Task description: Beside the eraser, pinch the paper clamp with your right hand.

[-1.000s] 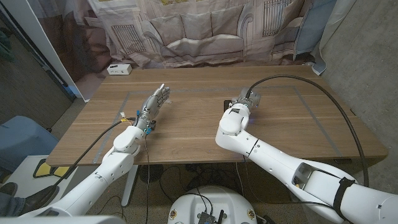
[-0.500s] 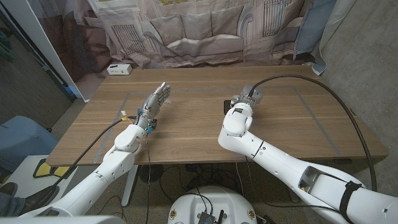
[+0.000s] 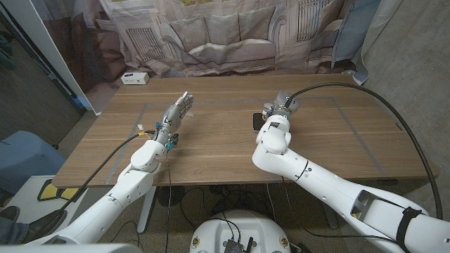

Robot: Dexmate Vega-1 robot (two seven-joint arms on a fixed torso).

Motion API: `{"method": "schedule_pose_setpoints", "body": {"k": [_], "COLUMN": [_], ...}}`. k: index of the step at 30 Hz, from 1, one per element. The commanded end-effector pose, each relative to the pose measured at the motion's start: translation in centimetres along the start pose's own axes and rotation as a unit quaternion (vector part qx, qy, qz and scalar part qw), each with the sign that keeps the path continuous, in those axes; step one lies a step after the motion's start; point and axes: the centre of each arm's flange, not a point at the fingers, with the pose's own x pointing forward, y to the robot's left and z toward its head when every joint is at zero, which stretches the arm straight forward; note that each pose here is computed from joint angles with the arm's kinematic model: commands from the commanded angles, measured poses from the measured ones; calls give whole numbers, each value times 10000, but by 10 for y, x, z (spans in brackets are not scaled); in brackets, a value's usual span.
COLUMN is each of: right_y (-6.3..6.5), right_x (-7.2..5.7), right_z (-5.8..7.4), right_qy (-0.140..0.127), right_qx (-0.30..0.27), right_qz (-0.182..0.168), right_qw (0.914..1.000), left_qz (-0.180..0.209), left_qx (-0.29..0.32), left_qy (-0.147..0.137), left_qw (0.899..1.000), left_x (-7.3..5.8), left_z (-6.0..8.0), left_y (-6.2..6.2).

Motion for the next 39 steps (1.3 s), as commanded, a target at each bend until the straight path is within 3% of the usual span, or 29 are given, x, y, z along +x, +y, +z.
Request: {"method": "schedule_pose_setpoints", "body": {"k": [1, 16, 39], "right_y": [-12, -15, -22], "right_x": [-6, -11, -21], "right_z": [-1, -12, -16], "right_qy": [-206, -438, -762], "right_qx": [222, 605, 1028], "right_qz": [-187, -289, -410], "right_qw": [9994, 9968, 9909], "left_qz": [36, 22, 21], "left_qx": [-12, 23, 28], "left_qy": [51, 58, 112], "left_qw": [10000, 10000, 9999], "left_x": [1, 3, 2], "left_z": [-1, 0, -2], "left_y": [-3, -8, -9]}}
